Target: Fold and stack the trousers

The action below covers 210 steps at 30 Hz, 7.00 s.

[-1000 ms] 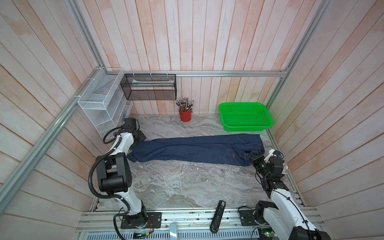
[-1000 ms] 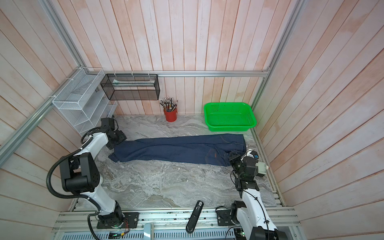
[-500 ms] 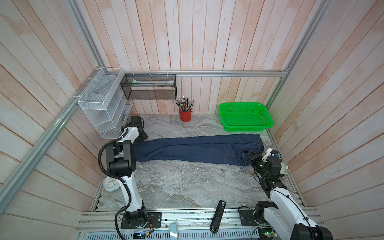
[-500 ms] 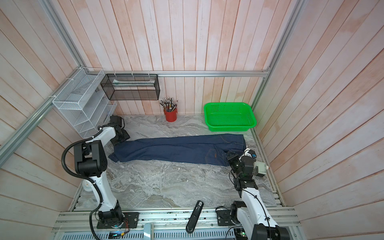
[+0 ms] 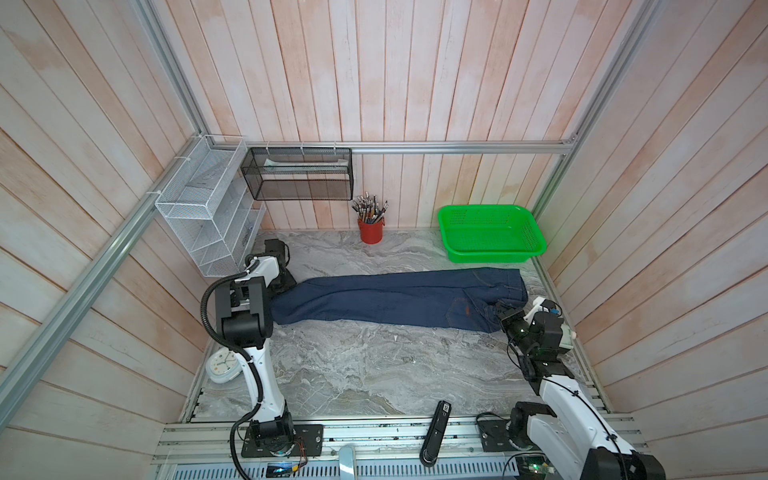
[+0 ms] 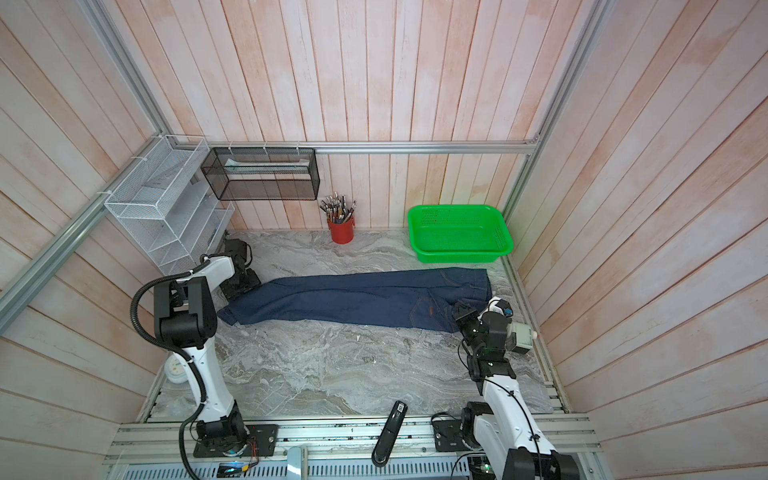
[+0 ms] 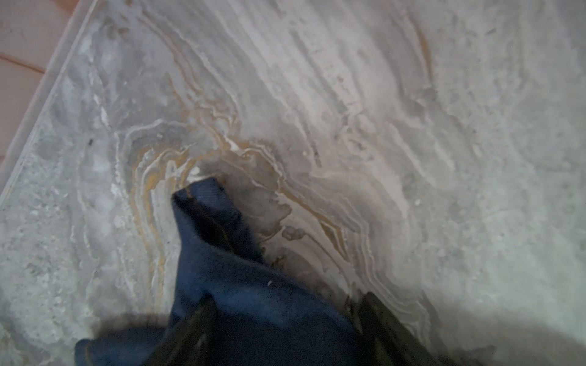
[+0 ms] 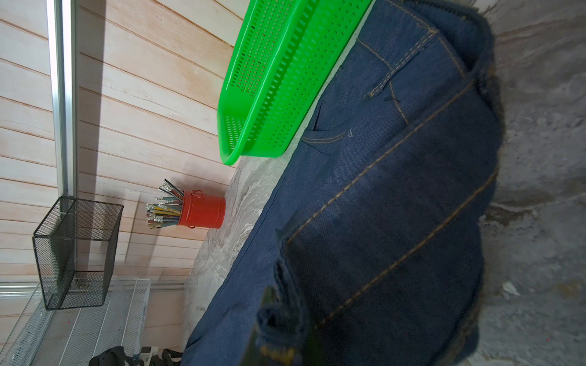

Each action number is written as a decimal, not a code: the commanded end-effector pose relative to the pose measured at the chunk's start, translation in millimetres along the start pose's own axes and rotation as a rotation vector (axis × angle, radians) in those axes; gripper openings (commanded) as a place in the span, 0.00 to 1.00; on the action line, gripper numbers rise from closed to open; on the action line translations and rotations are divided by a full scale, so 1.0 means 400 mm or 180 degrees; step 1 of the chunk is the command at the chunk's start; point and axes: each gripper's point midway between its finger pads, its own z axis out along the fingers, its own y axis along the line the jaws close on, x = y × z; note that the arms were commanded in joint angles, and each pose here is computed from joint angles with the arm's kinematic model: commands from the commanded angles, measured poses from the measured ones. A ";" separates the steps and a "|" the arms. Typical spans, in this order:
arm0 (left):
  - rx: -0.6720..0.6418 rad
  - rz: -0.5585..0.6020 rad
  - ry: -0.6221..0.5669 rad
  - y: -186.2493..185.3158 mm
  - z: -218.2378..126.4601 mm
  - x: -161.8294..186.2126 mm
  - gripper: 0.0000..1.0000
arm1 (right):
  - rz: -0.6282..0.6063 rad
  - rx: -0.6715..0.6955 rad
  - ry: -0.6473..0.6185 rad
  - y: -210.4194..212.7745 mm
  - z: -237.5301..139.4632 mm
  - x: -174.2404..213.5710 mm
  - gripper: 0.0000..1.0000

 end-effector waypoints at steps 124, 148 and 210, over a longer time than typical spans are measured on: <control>0.0218 -0.2624 -0.2043 0.482 -0.460 0.299 0.00 | 0.0613 0.2071 -0.1224 -0.336 -0.308 -0.039 0.00; 0.1491 -0.1910 -0.3138 0.369 -0.836 0.067 0.00 | -0.0376 -0.0127 -0.1567 0.276 -0.258 -0.307 0.00; 0.1425 -0.1491 -0.2006 0.264 -0.611 0.186 0.69 | -0.0679 0.1655 -0.0626 -0.005 0.036 -0.256 0.57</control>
